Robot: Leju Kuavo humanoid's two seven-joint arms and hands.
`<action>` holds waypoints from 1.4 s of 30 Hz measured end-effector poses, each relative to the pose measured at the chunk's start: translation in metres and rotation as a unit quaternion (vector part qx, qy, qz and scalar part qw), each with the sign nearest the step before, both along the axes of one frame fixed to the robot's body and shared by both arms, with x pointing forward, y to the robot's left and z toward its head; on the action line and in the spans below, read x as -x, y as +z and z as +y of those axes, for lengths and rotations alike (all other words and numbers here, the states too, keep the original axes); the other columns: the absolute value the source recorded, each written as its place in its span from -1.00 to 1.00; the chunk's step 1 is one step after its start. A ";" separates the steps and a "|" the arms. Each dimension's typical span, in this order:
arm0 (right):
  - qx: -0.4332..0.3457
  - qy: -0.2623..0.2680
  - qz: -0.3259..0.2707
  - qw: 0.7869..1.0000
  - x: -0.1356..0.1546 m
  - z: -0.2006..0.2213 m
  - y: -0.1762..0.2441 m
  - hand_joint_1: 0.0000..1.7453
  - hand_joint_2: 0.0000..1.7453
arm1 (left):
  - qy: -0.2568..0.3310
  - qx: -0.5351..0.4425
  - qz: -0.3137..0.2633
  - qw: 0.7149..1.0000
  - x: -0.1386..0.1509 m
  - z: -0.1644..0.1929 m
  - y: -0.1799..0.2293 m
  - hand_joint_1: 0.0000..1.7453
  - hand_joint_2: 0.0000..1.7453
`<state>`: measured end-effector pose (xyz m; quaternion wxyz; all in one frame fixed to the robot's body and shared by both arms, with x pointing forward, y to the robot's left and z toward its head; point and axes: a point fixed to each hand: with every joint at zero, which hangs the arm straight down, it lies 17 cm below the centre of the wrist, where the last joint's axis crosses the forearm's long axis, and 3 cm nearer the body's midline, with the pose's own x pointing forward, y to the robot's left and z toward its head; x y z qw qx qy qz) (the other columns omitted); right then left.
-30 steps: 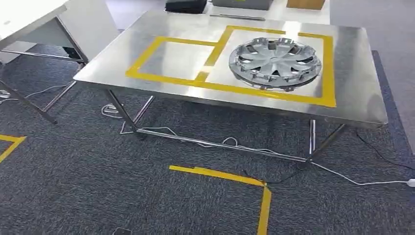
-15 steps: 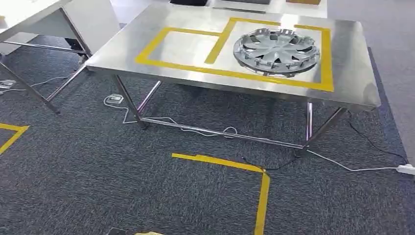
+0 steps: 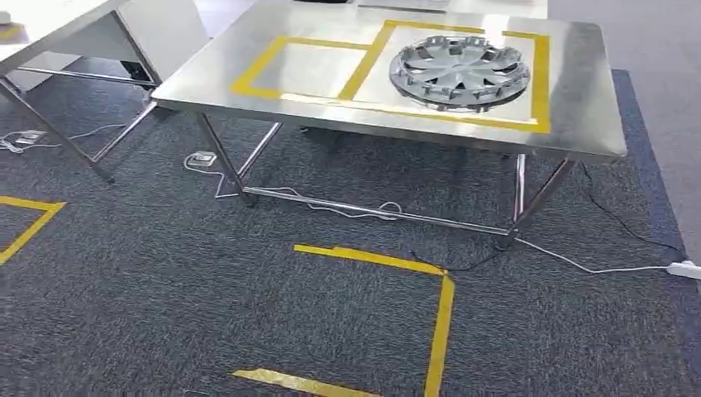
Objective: Take the parts from the cabinet and place them on the table.
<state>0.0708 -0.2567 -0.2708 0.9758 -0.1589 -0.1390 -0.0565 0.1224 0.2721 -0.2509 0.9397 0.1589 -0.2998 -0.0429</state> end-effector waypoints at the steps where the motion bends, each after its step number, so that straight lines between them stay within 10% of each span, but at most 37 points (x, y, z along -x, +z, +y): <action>1: -0.001 0.006 0.002 1.000 0.001 0.001 0.000 -1.00 -1.00 | -0.001 0.002 -0.004 1.000 -0.002 -0.003 0.001 -1.00 -1.00; 42: -0.001 0.139 -0.005 0.990 -0.010 0.000 -0.002 -1.00 -1.00 | -0.008 -0.018 0.002 1.000 -0.003 -0.012 0.003 -1.00 -1.00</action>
